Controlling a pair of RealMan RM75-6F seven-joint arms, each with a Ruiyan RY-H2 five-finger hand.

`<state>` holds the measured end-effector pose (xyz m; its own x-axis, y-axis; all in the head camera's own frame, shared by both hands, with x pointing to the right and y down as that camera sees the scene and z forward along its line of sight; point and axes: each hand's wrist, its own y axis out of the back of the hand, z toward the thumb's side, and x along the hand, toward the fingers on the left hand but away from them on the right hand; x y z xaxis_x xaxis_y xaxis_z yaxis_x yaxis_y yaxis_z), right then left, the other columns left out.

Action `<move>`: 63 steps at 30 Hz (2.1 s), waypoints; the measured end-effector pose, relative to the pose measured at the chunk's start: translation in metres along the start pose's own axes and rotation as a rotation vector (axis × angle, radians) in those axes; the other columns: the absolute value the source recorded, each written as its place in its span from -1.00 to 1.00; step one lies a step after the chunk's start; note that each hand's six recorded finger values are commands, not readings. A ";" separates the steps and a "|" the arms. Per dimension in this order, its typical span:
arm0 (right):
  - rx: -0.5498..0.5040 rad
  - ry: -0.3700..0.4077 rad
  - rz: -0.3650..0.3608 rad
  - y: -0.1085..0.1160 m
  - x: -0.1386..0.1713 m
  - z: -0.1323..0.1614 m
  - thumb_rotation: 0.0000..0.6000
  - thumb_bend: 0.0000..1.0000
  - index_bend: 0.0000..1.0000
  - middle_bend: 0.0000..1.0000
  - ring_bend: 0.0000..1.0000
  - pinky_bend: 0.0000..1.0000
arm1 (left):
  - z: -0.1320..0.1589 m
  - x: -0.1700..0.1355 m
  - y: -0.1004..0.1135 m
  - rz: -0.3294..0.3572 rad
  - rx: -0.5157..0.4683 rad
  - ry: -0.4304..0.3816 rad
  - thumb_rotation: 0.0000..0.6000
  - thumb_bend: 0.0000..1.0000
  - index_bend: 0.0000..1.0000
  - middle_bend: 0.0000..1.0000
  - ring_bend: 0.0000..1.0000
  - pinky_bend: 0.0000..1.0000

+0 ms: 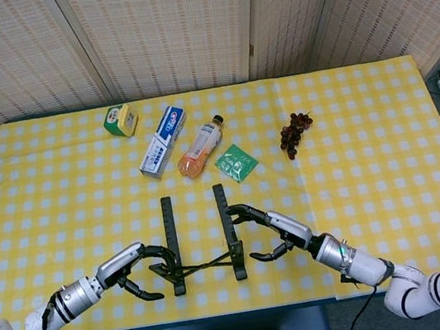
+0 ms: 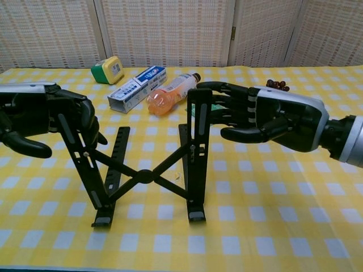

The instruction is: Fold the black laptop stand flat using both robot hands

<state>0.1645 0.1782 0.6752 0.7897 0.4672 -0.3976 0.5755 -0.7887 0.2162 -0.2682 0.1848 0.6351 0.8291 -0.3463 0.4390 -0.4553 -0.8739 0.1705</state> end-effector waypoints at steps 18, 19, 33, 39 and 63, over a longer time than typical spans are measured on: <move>-0.180 -0.020 0.132 -0.035 -0.010 -0.011 1.00 -0.28 -0.77 -0.61 -0.52 -0.89 | 0.000 -0.005 0.005 0.074 0.048 0.013 1.00 -0.60 -0.05 0.00 -0.20 -0.53; -0.190 -0.023 0.138 -0.036 -0.009 -0.012 1.00 -0.28 -0.77 -0.61 -0.52 -0.89 | 0.000 -0.005 0.005 0.079 0.049 0.013 1.00 -0.60 -0.05 0.00 -0.20 -0.53; -0.298 -0.042 0.193 -0.054 0.010 -0.021 1.00 -0.28 -0.77 -0.61 -0.52 -0.89 | 0.000 -0.002 0.005 0.101 0.064 0.016 1.00 -0.60 -0.04 0.00 -0.20 -0.53; -0.369 -0.056 0.181 -0.054 0.013 -0.024 1.00 -0.29 -0.77 -0.61 -0.53 -0.89 | 0.000 0.000 0.006 0.107 0.063 0.018 1.00 -0.60 -0.05 0.00 -0.20 -0.53; -0.624 -0.150 0.156 -0.069 0.031 -0.045 1.00 -0.28 -0.77 -0.61 -0.59 -0.89 | -0.002 0.005 0.007 0.119 0.054 0.028 1.00 -0.60 -0.06 0.00 -0.21 -0.53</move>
<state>0.1591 0.2649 0.6881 0.8617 0.2700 -0.4297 0.5074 -0.4419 0.7398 -0.2685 0.1777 0.6404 0.7606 -0.4392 0.4781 -0.5308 -0.8447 0.0686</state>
